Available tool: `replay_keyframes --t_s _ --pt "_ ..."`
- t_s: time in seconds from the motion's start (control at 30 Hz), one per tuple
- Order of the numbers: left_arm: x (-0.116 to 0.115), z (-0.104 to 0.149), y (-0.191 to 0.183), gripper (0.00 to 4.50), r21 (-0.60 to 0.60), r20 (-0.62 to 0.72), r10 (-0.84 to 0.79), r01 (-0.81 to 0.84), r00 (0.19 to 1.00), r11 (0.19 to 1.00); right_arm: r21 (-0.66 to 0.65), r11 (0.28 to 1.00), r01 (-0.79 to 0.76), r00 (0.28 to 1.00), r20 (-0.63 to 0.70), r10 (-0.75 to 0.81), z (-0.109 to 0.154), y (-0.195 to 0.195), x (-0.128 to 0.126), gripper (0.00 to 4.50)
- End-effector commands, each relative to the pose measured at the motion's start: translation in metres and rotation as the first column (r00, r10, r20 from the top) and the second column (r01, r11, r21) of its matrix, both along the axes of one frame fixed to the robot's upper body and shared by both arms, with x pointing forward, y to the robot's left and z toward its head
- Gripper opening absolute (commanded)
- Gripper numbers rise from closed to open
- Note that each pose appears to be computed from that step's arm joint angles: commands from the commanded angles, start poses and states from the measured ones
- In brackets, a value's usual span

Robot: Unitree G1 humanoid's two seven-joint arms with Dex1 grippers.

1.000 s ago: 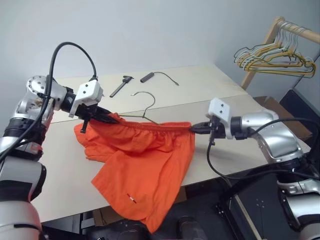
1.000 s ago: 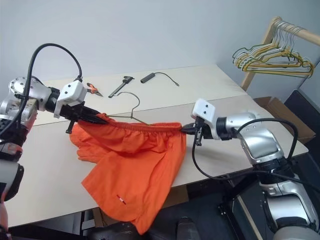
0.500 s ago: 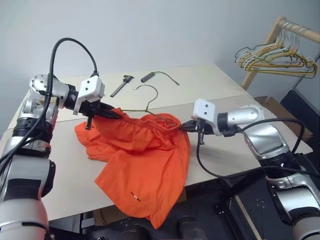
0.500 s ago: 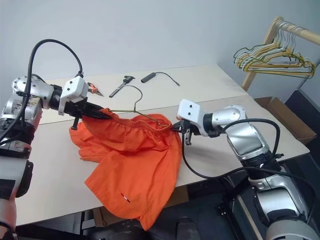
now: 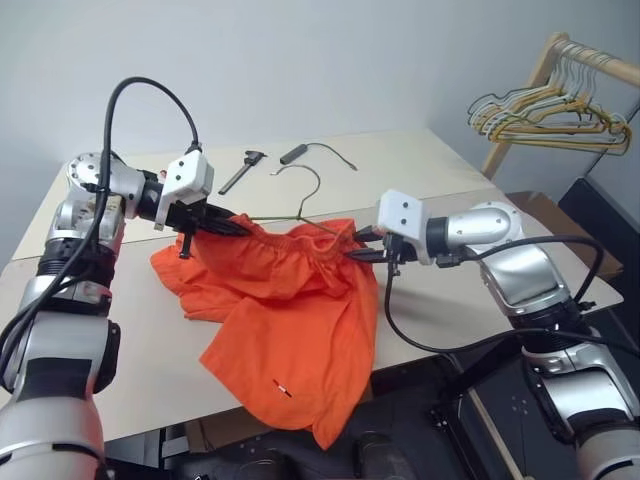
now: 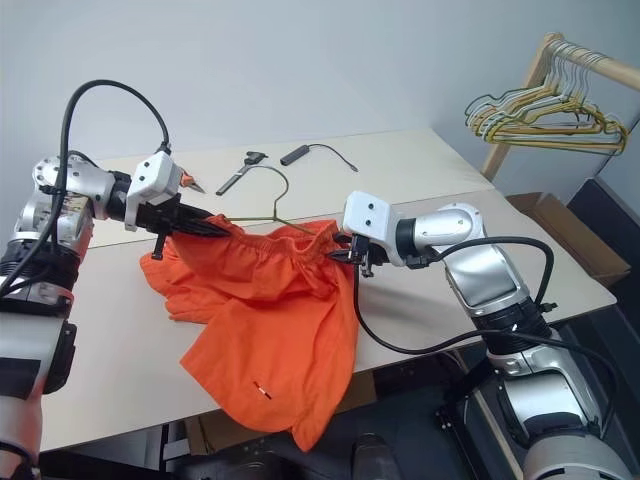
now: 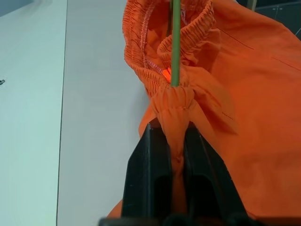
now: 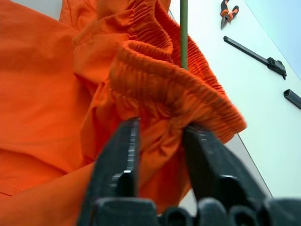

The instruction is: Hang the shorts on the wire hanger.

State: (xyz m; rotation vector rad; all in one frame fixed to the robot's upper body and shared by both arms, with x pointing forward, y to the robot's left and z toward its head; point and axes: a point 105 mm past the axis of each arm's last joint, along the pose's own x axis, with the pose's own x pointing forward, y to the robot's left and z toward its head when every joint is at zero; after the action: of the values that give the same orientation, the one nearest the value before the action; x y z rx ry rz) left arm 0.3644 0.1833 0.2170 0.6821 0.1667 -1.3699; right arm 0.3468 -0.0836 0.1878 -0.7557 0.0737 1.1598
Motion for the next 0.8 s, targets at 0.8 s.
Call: replay_keyframes --t_s 0.8 --pt "-0.015 0.021 -0.014 0.0 -0.088 0.044 -0.123 0.126 0.991 0.988 0.196 0.97 -0.142 0.954 -0.235 0.187 0.011 -0.013 -0.011 2.42"
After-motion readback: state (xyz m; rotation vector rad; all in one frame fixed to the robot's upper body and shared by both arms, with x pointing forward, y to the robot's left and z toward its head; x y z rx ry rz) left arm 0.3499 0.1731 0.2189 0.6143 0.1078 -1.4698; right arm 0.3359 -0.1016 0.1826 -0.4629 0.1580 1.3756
